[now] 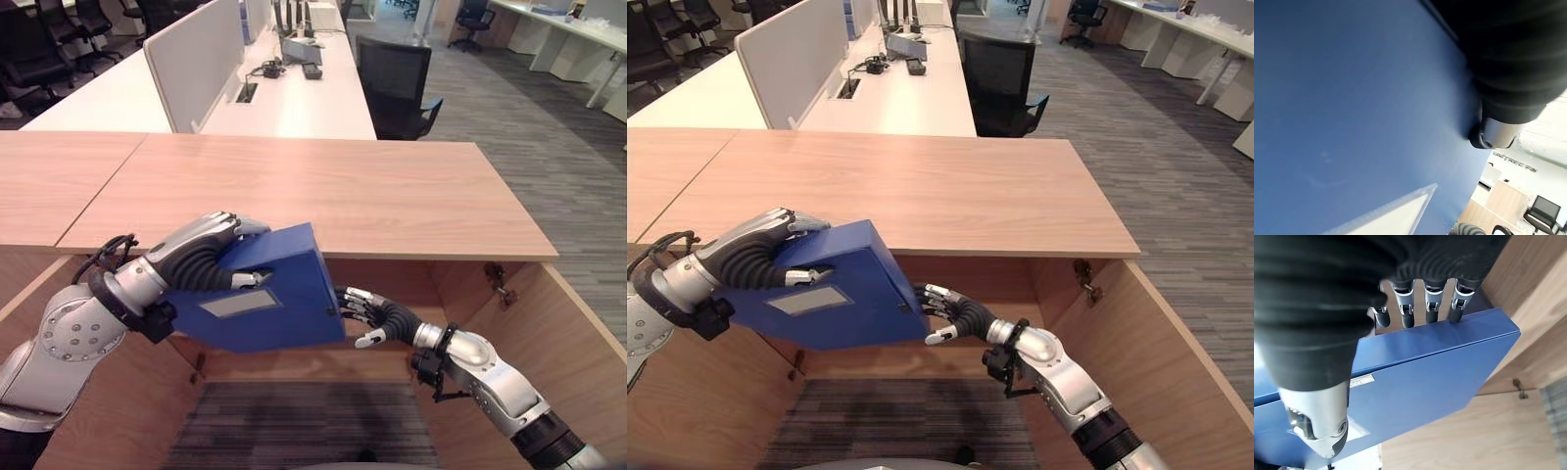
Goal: Put the empty folder in the office cabinet
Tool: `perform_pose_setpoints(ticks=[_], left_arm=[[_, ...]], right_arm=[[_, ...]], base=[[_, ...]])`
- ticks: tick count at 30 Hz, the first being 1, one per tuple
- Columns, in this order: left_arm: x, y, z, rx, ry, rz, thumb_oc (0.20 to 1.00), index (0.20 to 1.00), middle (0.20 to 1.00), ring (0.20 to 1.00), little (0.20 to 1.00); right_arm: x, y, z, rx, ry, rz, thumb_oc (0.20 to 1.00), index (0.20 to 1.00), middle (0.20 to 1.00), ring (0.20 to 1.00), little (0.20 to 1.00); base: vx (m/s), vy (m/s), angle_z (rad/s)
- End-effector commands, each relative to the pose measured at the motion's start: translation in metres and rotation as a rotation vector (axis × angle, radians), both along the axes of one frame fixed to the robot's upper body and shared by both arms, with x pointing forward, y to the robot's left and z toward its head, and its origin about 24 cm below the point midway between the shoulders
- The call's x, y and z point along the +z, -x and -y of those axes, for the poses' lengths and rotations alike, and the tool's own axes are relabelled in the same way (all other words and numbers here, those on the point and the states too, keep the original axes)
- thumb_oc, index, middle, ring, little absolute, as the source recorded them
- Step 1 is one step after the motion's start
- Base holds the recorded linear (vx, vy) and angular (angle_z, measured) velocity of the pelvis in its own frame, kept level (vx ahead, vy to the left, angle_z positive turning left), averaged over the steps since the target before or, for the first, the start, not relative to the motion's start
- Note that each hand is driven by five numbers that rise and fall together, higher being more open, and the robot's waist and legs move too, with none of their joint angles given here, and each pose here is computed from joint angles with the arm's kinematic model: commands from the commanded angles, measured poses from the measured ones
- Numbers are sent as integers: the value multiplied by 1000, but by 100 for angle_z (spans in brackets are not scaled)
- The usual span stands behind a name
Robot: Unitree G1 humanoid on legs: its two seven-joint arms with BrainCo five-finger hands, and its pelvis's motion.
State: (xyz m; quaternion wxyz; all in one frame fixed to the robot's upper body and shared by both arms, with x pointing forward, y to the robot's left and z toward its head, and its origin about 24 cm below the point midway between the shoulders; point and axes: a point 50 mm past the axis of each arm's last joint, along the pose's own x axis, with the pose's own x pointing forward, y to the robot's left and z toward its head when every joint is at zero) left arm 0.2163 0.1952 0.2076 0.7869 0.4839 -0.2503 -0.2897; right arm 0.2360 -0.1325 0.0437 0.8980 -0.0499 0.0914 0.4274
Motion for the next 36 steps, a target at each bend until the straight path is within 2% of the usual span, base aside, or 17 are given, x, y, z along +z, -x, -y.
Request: perform_pose_setpoints(ticks=[1, 12, 20, 30, 31, 32, 33, 34, 36], left_arm=[[15, -2, 16, -150, 158, -26, 200, 200, 200, 200, 200], [8, -9, 33, -230, 207, -92, 200, 200, 200, 200, 200], [4, -12, 52, -307, 317, -123, 200, 200, 200, 200, 200], [10, -14, 64, -345, 342, -85, 200, 200, 200, 200, 200], [12, -16, 68, -346, 352, -58, 200, 200, 200, 200, 200], [12, -17, 69, -343, 359, -50, 200, 200, 200, 200, 200], [12, -17, 70, -344, 359, -49, 200, 200, 200, 200, 200], [14, -18, 72, -347, 388, -42, 200, 200, 200, 200, 200], [14, -18, 72, -349, 396, -40, 200, 200, 200, 200, 200]], right_arm=[[34, -12, -39, 119, -171, 135, 1000, 1000, 1000, 1000, 1000], [44, -15, -53, 155, -196, 177, 1000, 1000, 1000, 1000, 1000], [47, -17, -72, 163, -198, 211, 1000, 1000, 1000, 1000, 1000], [43, -15, -89, 201, -195, 190, 1000, 1000, 1000, 1000, 1000], [42, -12, -95, 213, -217, 172, 655, 655, 655, 655, 655], [40, -11, -96, 201, -229, 157, 464, 464, 464, 464, 464], [40, -11, -96, 201, -229, 157, 464, 464, 464, 464, 464], [35, -11, -96, 171, -235, 134, 200, 200, 200, 200, 200], [33, -10, -96, 165, -232, 130, 200, 200, 200, 200, 200]], base=[[0, 0, 0], [0, 0, 0], [0, 0, 0], [0, 0, 0], [0, 0, 0], [0, 0, 0], [0, 0, 0], [0, 0, 0], [0, 0, 0]])
